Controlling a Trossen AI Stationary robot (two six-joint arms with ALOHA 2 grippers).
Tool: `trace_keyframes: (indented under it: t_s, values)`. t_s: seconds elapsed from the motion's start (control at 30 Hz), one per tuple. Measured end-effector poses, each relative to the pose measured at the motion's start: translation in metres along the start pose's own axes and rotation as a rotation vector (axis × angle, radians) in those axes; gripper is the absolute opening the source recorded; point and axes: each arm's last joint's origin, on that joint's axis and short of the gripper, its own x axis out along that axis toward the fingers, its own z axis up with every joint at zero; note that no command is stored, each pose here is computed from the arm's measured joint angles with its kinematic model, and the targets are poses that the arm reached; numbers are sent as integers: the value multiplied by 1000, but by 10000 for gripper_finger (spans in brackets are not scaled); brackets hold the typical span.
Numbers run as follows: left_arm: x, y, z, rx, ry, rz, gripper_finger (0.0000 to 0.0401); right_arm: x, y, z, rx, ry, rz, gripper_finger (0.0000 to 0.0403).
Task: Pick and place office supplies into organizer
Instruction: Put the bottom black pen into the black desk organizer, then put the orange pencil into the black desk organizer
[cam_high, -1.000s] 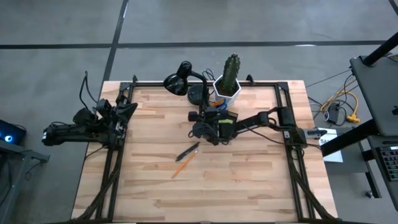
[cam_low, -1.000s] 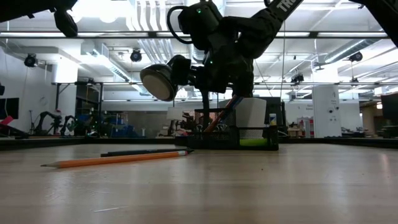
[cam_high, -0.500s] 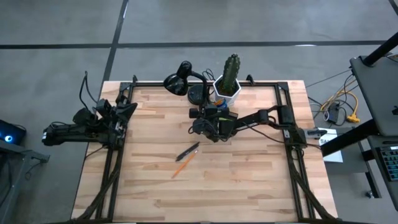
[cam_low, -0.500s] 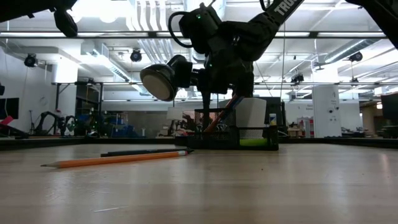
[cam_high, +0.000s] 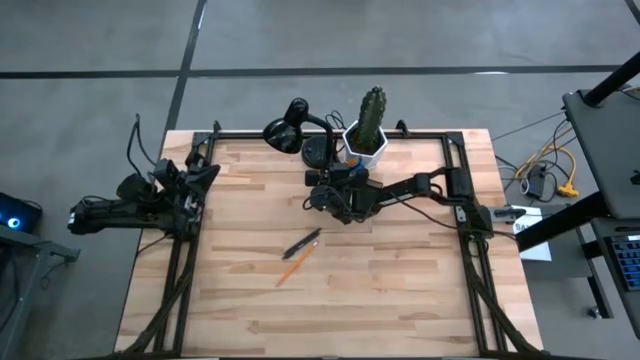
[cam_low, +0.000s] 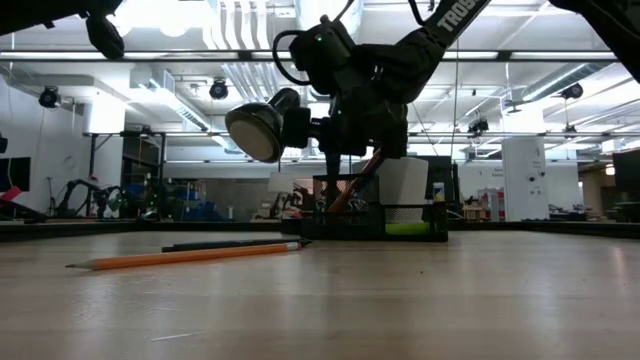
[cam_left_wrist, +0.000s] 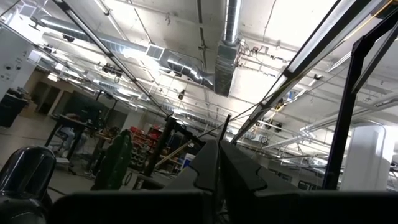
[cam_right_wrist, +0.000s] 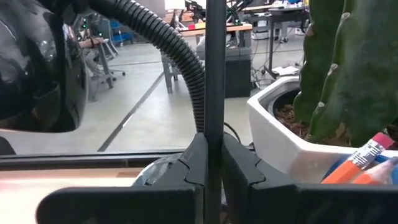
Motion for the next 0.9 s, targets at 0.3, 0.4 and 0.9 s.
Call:
trace_keyframes:
  t_s: [0.3,0.4,0.9]
  values:
    - [0,0,0,6,-2,0,0,0,0,-1,-6,1,1,13]
    - [0,0,0,7,-2,0,0,0,0,-3,-12,3,1,13]
    - [0,0,0,9,-2,0,0,-1,0,-6,-16,4,4,80]
